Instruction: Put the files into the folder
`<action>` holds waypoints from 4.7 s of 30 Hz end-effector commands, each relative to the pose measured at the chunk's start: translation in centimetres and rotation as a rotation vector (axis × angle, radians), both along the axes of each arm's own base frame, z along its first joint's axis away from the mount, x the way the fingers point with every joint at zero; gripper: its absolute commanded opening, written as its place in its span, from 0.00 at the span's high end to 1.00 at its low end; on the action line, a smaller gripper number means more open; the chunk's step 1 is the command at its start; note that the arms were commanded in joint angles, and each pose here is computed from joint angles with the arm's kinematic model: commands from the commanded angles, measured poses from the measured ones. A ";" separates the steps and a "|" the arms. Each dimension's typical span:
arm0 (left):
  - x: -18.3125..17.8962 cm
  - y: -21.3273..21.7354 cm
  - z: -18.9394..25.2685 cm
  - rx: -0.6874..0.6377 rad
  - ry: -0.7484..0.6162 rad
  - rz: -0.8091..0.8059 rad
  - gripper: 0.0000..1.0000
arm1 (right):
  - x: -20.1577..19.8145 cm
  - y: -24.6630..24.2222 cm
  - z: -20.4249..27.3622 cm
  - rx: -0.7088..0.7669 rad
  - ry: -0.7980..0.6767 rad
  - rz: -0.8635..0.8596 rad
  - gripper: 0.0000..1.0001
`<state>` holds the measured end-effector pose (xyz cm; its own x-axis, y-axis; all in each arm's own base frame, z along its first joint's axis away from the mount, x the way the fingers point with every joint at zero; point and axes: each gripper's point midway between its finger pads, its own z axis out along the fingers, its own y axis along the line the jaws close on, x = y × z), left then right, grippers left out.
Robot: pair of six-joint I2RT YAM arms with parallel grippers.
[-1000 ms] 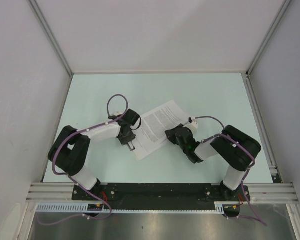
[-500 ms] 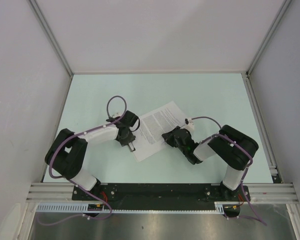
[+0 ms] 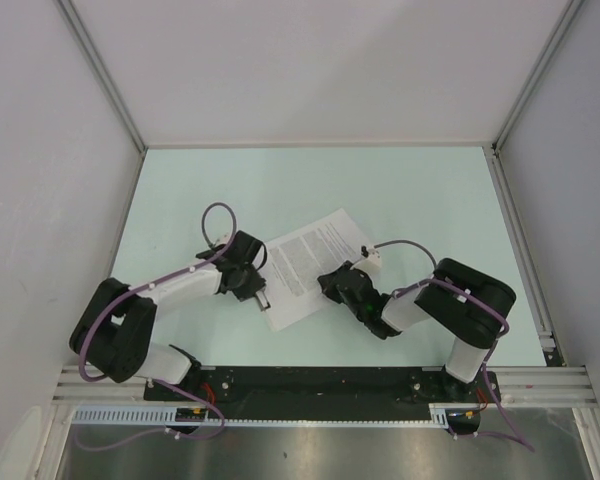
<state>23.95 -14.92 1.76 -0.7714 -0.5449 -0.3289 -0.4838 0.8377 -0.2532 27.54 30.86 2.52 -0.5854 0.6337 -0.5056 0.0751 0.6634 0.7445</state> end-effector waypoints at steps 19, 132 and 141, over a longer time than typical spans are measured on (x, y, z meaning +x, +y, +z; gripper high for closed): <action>1.6 -1.0 1.4 -0.250 -0.193 0.088 1.00 | 0.5 -2.3 -2.1 -0.080 0.034 -0.082 1.00; -0.9 -1.4 -1.7 -0.001 -0.024 0.045 1.00 | 0.3 -1.4 0.2 -0.150 -0.057 -0.037 1.00; -0.8 -1.3 -1.2 -0.002 -0.047 0.049 1.00 | -0.6 -1.0 0.5 -0.158 -0.088 -0.037 1.00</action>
<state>25.04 -17.18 1.96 -0.7186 -0.5645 -0.4061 -0.4689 0.8246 -0.3166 26.69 30.57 2.69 -0.5617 0.5545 -0.6140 0.0424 0.7605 0.6480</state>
